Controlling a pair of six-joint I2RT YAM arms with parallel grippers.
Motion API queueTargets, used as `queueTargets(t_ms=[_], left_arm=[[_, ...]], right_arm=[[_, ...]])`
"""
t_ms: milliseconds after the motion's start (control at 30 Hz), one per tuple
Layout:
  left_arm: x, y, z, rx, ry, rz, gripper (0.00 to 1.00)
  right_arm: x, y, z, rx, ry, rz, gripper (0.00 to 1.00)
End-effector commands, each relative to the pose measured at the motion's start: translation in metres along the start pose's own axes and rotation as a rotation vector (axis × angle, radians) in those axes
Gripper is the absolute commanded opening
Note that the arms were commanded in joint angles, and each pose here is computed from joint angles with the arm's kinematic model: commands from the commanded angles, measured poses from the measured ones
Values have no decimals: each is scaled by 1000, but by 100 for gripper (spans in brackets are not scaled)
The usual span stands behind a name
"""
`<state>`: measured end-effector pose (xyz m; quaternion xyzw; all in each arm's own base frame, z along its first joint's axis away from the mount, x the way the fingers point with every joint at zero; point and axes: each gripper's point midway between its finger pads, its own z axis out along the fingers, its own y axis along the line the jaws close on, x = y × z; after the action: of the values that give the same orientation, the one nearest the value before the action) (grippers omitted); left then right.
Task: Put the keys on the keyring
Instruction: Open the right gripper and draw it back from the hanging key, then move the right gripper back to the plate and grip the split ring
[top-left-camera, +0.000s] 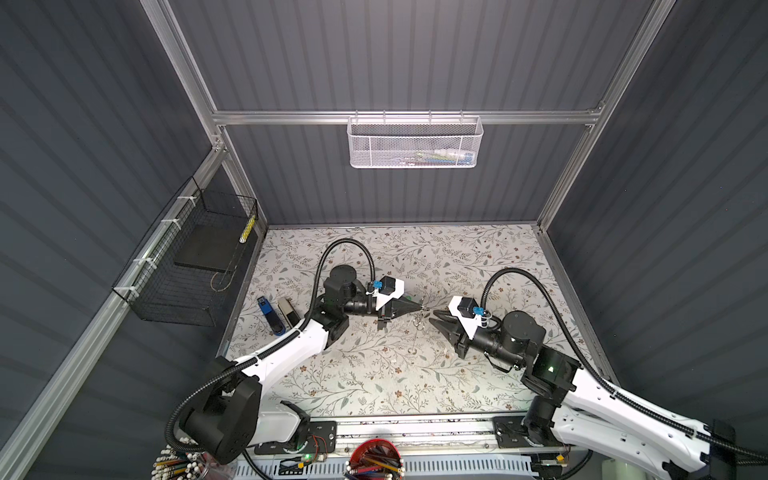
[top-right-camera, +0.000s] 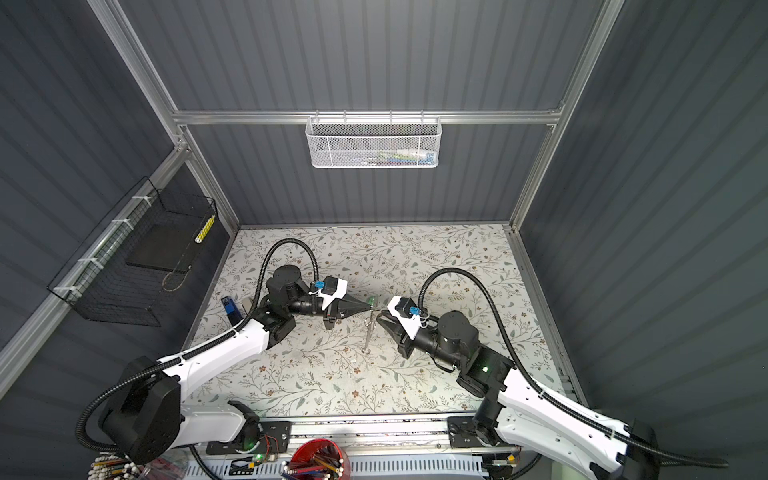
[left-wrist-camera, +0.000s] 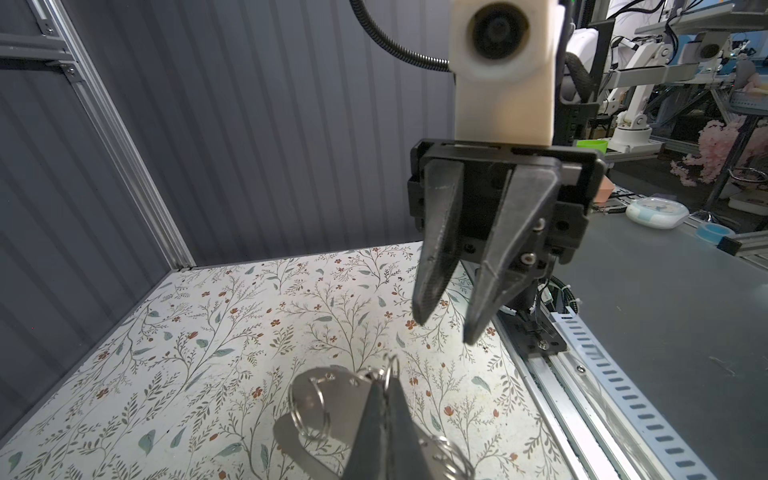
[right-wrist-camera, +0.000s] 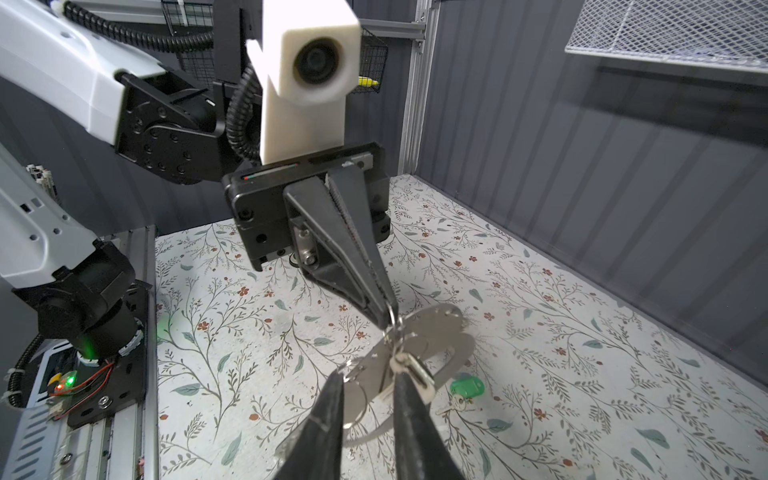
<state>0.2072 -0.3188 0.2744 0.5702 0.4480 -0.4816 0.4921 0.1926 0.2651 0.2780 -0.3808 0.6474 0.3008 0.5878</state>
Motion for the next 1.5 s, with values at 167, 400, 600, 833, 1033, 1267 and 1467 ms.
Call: queueTargets(t_ms=[167, 400, 600, 833, 1033, 1267, 1467], left_arm=[[-1, -9, -1, 58, -19, 16, 0], [0, -10, -1, 68, -15, 22, 0], [-2, -11, -2, 69, -18, 33, 0], [-2, -12, -2, 75, -19, 32, 0], [-2, -13, -1, 86, -18, 25, 0], [-2, -14, -1, 88, -18, 25, 0], [0, -14, -1, 89, -11, 22, 0]], right_arm=[[-19, -3, 5, -35, -31, 34, 22], [-14, -3, 12, -49, -4, 37, 21], [-8, -4, 15, -55, 24, 46, 19], [-7, -4, 17, -58, 26, 43, 19], [-11, -1, 18, -78, 14, 29, 17], [-6, 2, 22, -99, 43, 27, 10], [-4, 2, 21, -100, 57, 10, 3]])
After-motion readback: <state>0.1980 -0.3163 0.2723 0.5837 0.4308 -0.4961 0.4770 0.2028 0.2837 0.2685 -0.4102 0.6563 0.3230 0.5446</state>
